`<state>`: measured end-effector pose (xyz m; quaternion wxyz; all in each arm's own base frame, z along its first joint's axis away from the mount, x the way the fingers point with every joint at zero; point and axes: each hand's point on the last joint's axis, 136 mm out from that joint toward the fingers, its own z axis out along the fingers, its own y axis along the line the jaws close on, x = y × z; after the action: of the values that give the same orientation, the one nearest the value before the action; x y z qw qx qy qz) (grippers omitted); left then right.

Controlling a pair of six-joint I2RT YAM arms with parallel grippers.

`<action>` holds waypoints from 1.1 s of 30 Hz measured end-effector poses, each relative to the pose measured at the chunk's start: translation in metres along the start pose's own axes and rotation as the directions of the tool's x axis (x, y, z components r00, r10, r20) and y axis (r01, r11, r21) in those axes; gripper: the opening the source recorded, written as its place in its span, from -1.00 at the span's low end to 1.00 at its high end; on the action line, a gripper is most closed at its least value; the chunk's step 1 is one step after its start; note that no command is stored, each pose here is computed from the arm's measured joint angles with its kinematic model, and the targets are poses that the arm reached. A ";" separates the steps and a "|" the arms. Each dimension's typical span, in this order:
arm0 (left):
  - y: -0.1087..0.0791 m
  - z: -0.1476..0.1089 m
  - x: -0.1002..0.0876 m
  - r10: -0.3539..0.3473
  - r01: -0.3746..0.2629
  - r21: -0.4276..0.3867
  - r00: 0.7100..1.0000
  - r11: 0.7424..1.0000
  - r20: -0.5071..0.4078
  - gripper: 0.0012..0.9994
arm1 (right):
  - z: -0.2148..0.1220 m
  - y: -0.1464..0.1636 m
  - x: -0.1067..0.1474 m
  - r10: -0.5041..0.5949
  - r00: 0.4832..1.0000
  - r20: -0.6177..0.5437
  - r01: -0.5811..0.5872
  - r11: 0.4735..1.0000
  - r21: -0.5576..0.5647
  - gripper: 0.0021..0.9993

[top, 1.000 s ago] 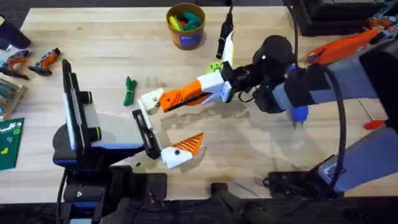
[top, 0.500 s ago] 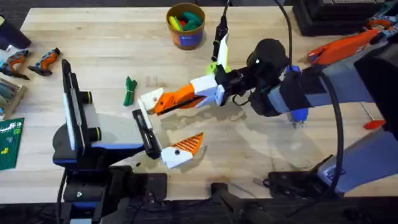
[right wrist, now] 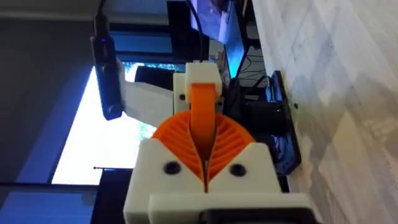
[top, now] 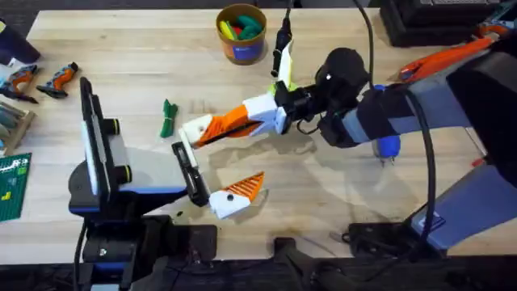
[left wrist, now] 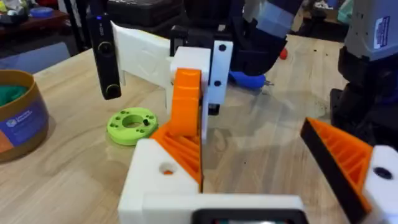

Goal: Pick up the gripper from the table and insert it into the empty holder that is missing its gripper. Then pick up a screw, insert it into the mounting hole, and use the screwdriver to tighten it. Finally, clean up the table by picking up the vegetable and placing it into the bucket.

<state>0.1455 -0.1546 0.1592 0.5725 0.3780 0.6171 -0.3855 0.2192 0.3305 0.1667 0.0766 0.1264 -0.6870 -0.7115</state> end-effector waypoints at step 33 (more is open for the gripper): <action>0.000 0.000 0.000 0.002 -0.002 -0.002 1.000 1.000 0.000 0.97 | 0.013 0.003 -0.006 -0.024 0.999 -0.033 0.024 1.000 -0.010 0.27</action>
<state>0.1458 -0.1546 0.1592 0.5731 0.3780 0.6172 -0.3843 0.2212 0.3448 0.1702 0.0801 0.1459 -0.6807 -0.7134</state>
